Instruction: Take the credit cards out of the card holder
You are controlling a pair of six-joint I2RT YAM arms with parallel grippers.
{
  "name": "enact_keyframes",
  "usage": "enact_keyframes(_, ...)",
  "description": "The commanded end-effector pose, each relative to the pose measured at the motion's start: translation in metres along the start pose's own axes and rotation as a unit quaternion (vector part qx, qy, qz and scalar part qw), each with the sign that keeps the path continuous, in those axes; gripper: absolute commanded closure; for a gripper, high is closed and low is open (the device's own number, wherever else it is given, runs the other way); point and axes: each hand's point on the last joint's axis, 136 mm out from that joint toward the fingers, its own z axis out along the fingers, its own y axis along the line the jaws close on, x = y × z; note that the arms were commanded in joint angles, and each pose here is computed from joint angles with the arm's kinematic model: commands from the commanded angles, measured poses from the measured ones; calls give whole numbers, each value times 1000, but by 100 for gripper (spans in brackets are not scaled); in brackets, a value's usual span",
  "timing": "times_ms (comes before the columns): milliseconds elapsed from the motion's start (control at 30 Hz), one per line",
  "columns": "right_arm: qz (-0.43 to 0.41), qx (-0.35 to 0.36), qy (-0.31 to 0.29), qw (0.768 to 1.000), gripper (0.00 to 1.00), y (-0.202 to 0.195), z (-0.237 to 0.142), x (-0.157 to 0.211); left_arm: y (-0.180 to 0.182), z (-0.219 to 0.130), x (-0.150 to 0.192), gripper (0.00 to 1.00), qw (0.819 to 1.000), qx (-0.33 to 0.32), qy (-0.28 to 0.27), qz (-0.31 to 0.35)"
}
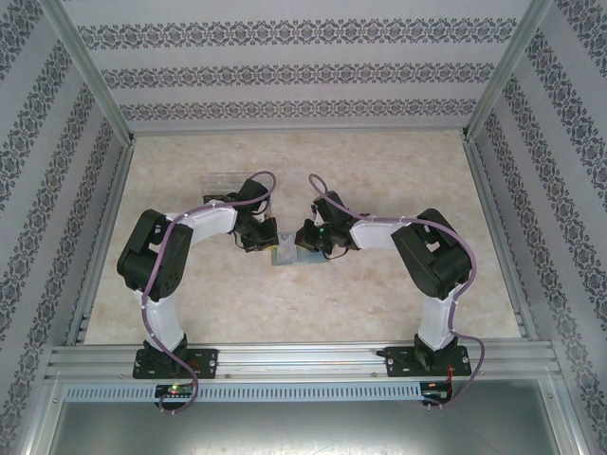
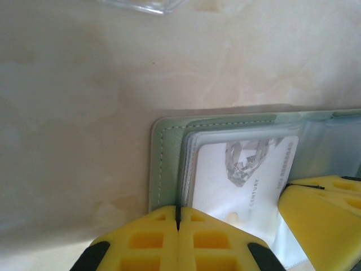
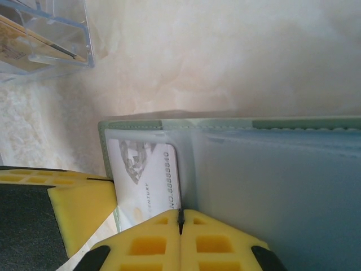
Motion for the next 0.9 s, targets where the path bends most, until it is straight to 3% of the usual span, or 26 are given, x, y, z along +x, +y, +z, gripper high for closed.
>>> enact_keyframes(0,-14,-19,-6,1000,97,9,-9,1,14,12,15,100,999,-41,27,4)
enact_keyframes(400,-6,-2,-33,999,99,-11,-22,-4,9,3,12,95,999,-38,17,16)
enact_keyframes(633,-2,3,-29,1000,98,-15,-18,-2,-29,-22,3,92,998,31,-9,49)
enact_keyframes(867,0,5,-27,1000,97,-17,-16,-1,-37,-13,9,96,997,38,9,62)
